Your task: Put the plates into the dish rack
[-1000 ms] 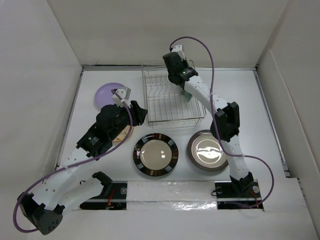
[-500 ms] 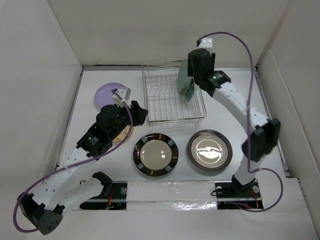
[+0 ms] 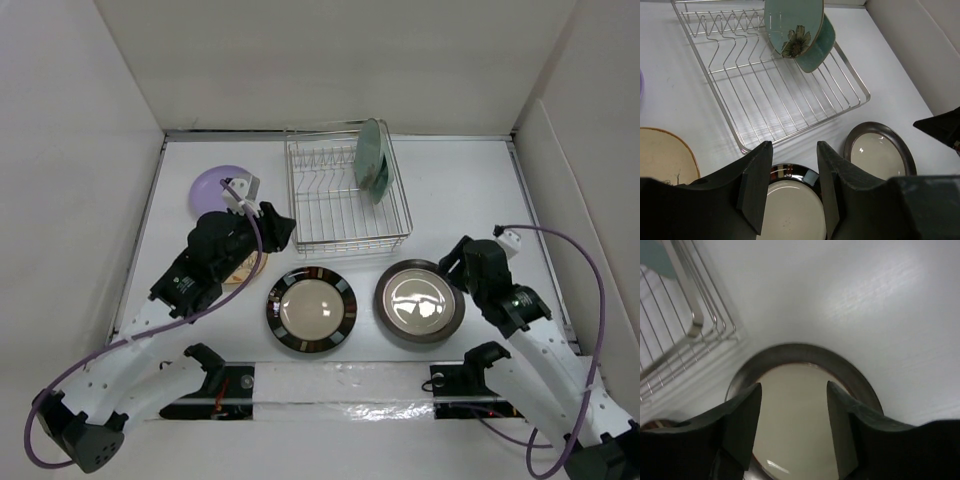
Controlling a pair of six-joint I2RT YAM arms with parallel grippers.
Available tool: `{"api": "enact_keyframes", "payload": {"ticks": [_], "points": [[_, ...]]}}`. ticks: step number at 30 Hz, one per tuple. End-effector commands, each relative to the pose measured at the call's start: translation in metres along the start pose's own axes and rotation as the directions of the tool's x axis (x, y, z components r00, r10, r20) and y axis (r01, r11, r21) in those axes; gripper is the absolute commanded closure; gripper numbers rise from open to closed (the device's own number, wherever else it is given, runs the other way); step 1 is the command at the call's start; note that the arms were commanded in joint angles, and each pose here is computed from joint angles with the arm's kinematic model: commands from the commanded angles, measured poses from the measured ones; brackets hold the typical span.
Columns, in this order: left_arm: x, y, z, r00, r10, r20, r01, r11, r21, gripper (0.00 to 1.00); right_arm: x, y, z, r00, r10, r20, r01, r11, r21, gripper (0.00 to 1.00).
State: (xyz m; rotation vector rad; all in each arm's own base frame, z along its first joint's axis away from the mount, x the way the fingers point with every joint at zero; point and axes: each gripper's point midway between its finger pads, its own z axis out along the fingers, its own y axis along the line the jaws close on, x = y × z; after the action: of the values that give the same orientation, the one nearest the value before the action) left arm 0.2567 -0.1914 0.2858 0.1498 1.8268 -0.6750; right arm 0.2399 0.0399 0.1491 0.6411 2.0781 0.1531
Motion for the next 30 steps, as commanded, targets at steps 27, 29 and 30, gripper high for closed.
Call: {"api": "enact_keyframes", "payload": {"ticks": [27, 29, 30], "points": [[-0.034, -0.022, -0.033, 0.991, -0.010, 0.137, -0.002, 0.996, 0.089, 0.62, 0.075, -0.036, 0.095, 0.943, 0.185, -0.277, -0.128, 0.969, 0.212, 0.94], [-0.035, -0.020, -0.033, 0.990, -0.007, 0.141, -0.004, 0.997, 0.080, 0.62, 0.066, -0.053, 0.104, 0.947, 0.198, -0.251, -0.127, 0.953, 0.274, 0.95], [-0.036, -0.020, -0.035, 0.989, -0.008, 0.145, -0.004, 0.997, 0.079, 0.61, 0.060, -0.057, 0.108, 0.952, 0.206, -0.225, -0.140, 0.950, 0.280, 0.95]]}}
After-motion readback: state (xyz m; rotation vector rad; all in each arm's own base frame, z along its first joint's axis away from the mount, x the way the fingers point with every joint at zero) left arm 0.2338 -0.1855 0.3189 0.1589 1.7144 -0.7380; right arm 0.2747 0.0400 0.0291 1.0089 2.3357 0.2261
